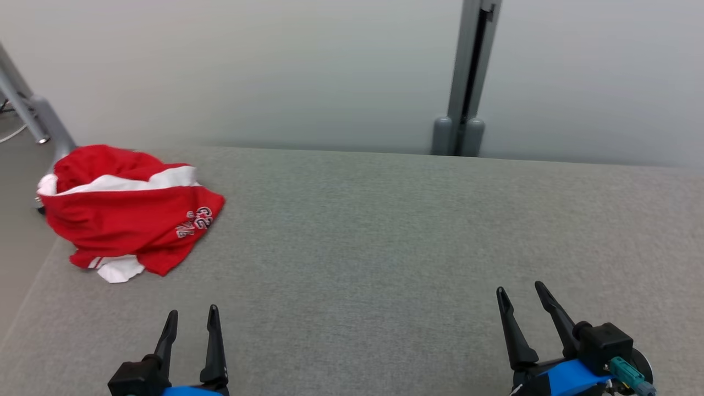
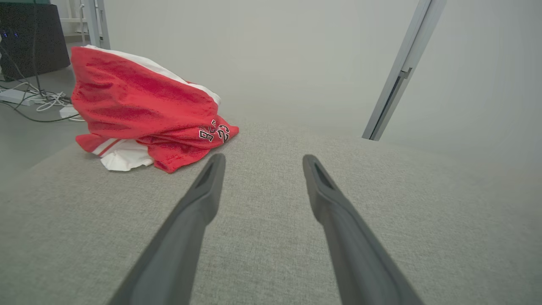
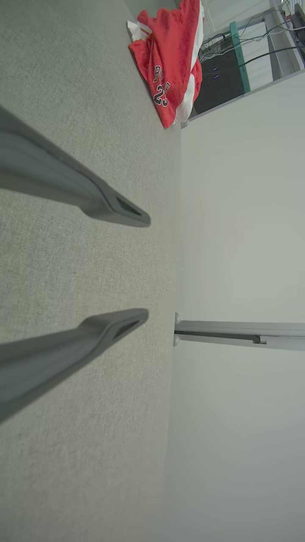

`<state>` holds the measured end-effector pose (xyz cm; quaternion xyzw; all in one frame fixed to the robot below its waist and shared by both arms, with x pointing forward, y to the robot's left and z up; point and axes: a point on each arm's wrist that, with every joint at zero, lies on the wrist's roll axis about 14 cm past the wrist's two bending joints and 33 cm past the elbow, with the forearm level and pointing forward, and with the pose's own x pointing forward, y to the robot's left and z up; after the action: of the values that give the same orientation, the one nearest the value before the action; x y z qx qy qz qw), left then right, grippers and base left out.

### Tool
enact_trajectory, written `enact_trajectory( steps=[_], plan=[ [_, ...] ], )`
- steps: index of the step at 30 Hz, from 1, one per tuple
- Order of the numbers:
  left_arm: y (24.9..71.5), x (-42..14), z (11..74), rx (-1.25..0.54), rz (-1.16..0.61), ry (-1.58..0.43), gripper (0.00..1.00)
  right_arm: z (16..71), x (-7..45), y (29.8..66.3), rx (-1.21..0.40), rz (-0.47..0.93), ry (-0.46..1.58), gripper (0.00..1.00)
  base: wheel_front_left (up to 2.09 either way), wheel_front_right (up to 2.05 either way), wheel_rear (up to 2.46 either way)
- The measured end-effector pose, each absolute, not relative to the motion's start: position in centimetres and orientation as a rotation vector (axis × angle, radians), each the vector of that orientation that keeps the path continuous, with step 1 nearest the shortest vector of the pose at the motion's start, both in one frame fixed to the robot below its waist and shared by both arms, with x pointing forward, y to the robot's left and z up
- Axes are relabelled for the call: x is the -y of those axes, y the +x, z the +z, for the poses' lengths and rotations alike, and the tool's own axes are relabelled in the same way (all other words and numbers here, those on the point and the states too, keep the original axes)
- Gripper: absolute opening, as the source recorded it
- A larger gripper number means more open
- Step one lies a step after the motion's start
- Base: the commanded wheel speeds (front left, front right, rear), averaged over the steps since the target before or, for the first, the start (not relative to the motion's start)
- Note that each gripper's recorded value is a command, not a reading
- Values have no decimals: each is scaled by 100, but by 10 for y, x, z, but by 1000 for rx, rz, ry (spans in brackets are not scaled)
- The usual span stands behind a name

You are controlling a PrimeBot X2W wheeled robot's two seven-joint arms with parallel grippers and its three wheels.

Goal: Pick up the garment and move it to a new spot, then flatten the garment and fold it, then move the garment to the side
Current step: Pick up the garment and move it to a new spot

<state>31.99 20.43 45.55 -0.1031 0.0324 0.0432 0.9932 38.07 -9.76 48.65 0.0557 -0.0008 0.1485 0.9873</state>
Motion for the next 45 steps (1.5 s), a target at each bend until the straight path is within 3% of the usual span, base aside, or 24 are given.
enact_trajectory(
  steps=[19, 32, 38, 45],
  plan=[
    [213, -301, 451, -24, 476, -206, 100, 490, -39, 376, -25, 695, 131, 100, 0, 0, 0],
    [197, -330, 456, -24, 580, -180, 100, 476, -44, 381, -55, 710, 113, 100, 0, 0, 0],
    [225, -373, 509, 101, 583, -90, 100, 467, -31, 395, -62, 669, 94, 100, 0, 0, 0],
    [309, -406, 607, 191, 439, 145, 100, 454, -12, 407, -78, 615, 70, 100, 0, 0, 0]
  ],
)
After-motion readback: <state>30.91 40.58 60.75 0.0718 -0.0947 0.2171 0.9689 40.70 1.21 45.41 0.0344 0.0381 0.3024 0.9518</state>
